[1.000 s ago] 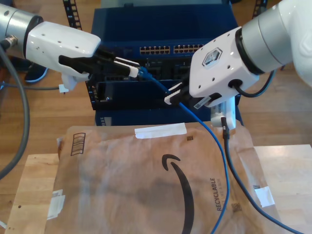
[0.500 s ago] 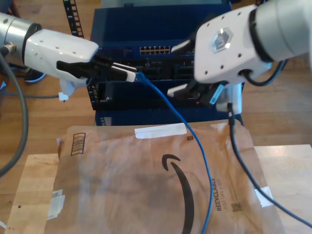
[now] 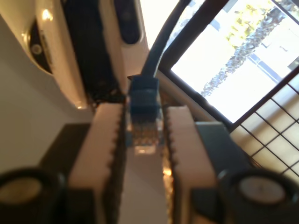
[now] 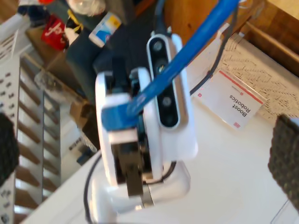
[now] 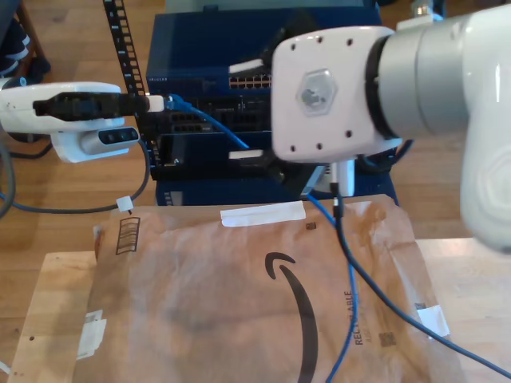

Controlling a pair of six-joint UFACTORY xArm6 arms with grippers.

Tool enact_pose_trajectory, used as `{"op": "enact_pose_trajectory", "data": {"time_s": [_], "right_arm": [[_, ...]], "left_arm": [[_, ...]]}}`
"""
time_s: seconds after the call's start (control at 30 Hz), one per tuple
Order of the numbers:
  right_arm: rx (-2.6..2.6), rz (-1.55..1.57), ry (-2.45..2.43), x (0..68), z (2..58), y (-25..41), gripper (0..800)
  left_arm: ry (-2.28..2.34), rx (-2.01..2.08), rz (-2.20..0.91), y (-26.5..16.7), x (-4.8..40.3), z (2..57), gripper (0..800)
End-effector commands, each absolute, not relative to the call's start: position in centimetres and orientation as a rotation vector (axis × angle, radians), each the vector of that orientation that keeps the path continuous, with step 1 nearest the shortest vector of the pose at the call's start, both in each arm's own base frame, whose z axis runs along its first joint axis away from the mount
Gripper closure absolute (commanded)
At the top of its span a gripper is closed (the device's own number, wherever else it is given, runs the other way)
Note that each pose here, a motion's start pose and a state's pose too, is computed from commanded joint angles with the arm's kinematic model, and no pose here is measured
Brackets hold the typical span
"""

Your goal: Grab the cable and plug it in

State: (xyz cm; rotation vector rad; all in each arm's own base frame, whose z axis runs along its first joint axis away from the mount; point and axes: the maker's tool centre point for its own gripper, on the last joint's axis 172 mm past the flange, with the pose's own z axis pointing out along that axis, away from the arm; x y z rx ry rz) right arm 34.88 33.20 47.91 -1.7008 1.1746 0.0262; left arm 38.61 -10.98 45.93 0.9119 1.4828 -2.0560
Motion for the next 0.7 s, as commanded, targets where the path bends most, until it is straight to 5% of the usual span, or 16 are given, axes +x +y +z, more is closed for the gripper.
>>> {"op": "enact_pose_trajectory", "data": {"time_s": [0.7], "right_arm": [[-1.693,-0.002,1.099,34.0,47.1,36.7,146]], "left_arm": [[1.403,0.945,-2.187,-10.5,36.3,46.8,797]]}}
